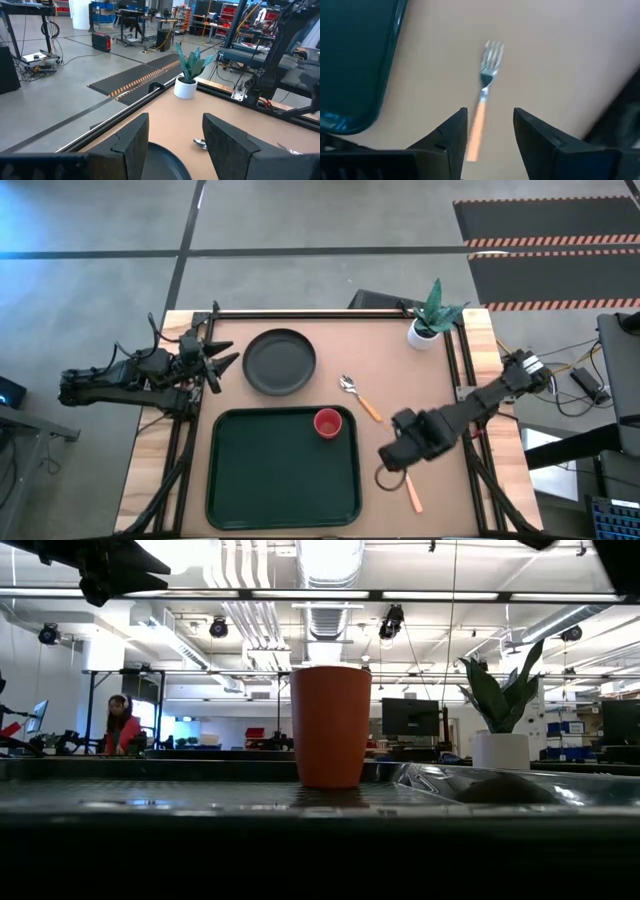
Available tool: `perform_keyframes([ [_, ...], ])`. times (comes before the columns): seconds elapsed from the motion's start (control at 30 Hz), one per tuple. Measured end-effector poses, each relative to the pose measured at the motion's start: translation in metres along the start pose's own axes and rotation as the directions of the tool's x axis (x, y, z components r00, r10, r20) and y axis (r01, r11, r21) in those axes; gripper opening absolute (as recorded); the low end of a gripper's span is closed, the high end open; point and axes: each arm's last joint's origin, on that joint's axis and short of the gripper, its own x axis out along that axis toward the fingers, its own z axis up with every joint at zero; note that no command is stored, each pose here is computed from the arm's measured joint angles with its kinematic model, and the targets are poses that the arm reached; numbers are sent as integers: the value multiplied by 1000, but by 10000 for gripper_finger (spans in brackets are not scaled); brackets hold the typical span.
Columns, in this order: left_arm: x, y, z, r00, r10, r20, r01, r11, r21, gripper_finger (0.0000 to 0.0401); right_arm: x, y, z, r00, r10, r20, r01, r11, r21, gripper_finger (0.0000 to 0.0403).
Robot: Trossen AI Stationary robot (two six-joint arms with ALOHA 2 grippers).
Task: Pick and place plate/cup/fork/spoon on tray
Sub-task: Put the light orange fork on the bottom right of the black tray
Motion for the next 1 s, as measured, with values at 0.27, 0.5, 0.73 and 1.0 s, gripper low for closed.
perform_keyframes([
  [0.27, 0, 0, 0, 1000, 0, -2, 0, 1000, 1, 170, 59, -5, -31, 994, 73, -82, -67, 995, 78, 151],
  [0.5, -1, 0, 0, 1000, -1, 1, 1, 1000, -2, 170, 90, -11, -40, 987, 107, -120, -95, 991, 98, 151],
  [0.73, -1, 0, 0, 1000, -2, 2, 2, 1000, -2, 170, 108, -18, -38, 986, 115, -123, -103, 990, 94, 151],
  [1.0, -1, 1, 0, 1000, -2, 3, 2, 1000, -3, 170, 118, -25, -35, 988, 98, -117, -88, 992, 85, 151],
])
